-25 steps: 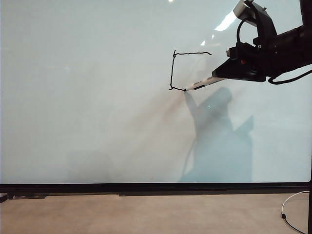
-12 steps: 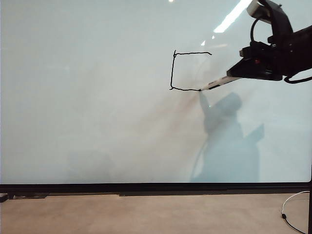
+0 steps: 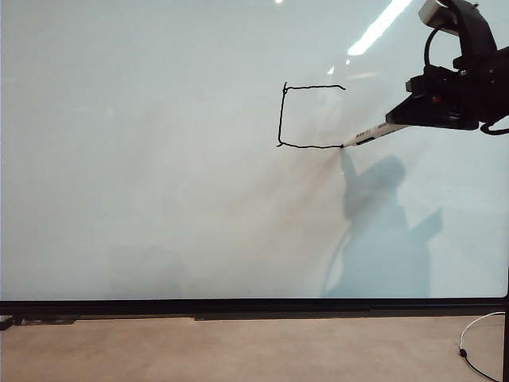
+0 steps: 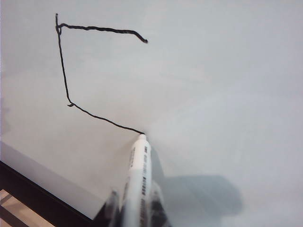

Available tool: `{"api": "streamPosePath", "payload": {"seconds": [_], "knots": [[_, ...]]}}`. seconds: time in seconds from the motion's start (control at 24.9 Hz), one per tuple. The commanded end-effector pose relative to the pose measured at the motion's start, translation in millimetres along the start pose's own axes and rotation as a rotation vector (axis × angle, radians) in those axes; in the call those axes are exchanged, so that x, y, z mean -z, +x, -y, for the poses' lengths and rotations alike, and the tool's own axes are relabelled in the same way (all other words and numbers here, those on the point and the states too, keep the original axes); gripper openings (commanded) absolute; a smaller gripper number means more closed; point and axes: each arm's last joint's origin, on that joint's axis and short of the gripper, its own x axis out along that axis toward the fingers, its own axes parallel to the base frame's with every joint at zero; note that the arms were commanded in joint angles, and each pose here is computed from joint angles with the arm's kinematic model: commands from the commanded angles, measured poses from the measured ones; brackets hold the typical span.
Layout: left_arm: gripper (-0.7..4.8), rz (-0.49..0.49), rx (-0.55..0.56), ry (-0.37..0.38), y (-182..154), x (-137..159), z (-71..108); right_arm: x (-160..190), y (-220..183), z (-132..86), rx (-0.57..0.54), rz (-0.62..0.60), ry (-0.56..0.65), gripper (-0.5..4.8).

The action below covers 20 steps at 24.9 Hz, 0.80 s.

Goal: Pick up the pen on the shelf to the right of the whiteboard and draw a rectangle.

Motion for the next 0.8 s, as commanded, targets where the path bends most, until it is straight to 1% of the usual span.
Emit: {"api": "streamPosePath", "payload": {"seconds": [0.04,0.28,0.4,0.48,0.64,0.8], "knots": [[-0.04,0.008,0.0,0.005,-0.2,-1.5,0.0,-5.3,-0.6,1.2,0.009,0.031,-0.016,-0.05],[-0.05,0.009,0.0,0.005,-0.2,-1.6,0.0,-10.5,-9.8,-10.5,-0.011,0.054,-0.027,-0.05],[-0.04,0.009,0.0,0.005,-0.2,-1.5,0.0,-12.8,-18.5,-14.1,-0.012,0.041,-0.027,-0.05],[-0.04,0.009,0.0,0.005,-0.2,-1.6,0.0,-15.2,-22.1,-15.5,-0.009,0.025,-0.056,-0.05],[-0.04,0.009,0.0,0.005,-0.2,-1.6,0.0,-18.0,-26.5,-24.0,0.025,-0.042,-0.178,-0.05],[-0.04,0.01,0.0,0.005,-0.2,-1.7,0.0,-20.3,-27.0,-29.8,0.013,-0.111,-0.267,-0.05]]}}
